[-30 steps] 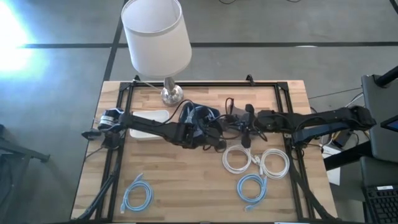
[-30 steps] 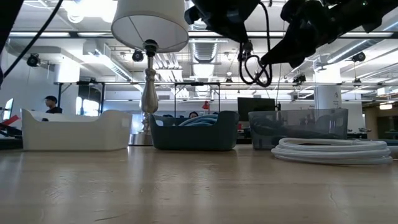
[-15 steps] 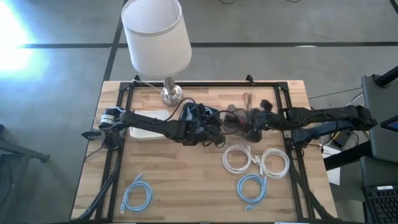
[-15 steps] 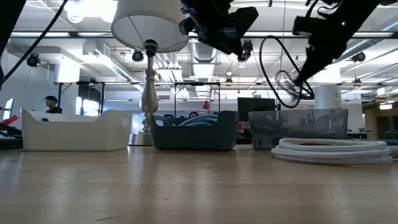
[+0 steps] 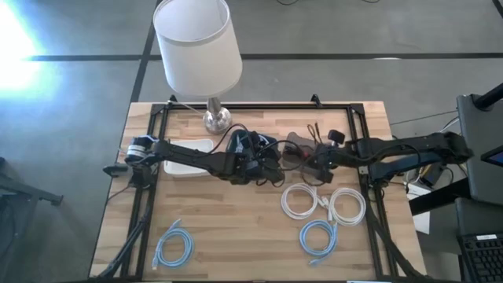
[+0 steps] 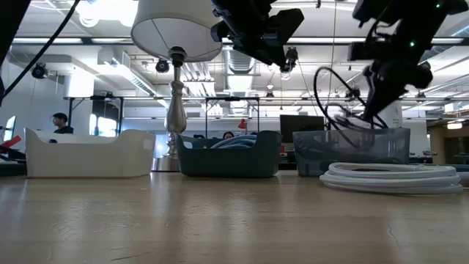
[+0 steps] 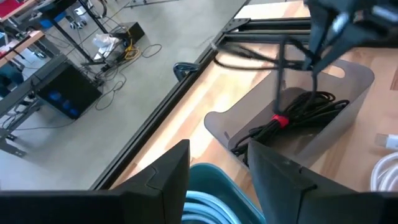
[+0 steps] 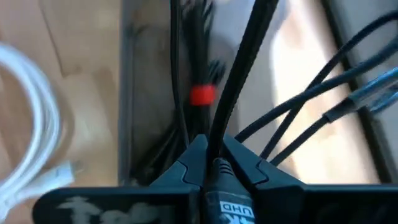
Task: Pick & Place USB Port
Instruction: Put the black charger cable into the black bin
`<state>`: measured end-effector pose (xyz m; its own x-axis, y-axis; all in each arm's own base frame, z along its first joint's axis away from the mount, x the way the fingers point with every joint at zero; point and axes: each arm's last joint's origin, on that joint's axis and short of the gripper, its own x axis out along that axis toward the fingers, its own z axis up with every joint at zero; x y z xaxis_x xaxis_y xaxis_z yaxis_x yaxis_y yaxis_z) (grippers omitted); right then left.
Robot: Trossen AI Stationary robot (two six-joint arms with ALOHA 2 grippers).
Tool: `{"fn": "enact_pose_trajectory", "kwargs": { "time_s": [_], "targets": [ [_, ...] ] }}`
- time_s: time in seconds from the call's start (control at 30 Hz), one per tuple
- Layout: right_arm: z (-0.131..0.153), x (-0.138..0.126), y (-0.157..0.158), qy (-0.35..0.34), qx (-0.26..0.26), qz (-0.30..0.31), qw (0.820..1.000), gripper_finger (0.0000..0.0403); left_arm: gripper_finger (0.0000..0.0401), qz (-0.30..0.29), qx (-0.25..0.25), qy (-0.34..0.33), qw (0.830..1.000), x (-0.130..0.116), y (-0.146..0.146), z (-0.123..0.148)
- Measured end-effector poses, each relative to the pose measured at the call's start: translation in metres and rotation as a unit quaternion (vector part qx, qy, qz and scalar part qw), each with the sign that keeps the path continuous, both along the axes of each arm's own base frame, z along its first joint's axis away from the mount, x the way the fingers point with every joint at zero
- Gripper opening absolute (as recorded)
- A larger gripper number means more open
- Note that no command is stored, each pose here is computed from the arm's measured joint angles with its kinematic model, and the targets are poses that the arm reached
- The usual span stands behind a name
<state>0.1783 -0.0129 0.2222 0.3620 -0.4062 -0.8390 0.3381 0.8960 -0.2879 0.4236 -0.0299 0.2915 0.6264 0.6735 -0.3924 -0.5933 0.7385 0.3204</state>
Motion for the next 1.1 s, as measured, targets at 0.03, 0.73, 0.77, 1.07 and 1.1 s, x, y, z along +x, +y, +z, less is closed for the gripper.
{"fn": "enact_pose_trajectory", "kwargs": {
  "time_s": [0.03, 0.73, 0.77, 1.07, 1.1],
  "targets": [
    [-0.003, 0.002, 0.0, 0.011, 0.007, 0.007, 1.0, 0.0028, 0.0168, 0.0, 0.0, 0.0, 1.0, 0.0, 0.0, 0.0],
    [-0.027, 0.028, 0.002, 0.071, 0.045, -0.004, 0.996, 0.0067, 0.0168, 0.01, -0.01, 0.026, 1.0, -0.006, 0.001, -0.024],
    [-0.026, 0.028, 0.002, 0.068, 0.045, -0.005, 0.997, 0.0075, 0.0168, 0.01, -0.01, 0.027, 1.0, -0.006, 0.001, -0.025],
    [-0.014, 0.026, 0.002, 0.048, 0.044, -0.001, 0.998, 0.0123, 0.0168, 0.011, -0.01, 0.028, 1.0, -0.007, 0.001, -0.026],
    [-0.012, 0.025, 0.002, 0.046, 0.043, -0.001, 0.998, 0.0125, 0.0168, 0.009, -0.009, 0.03, 0.999, -0.007, 0.001, -0.026]
  ]
}}
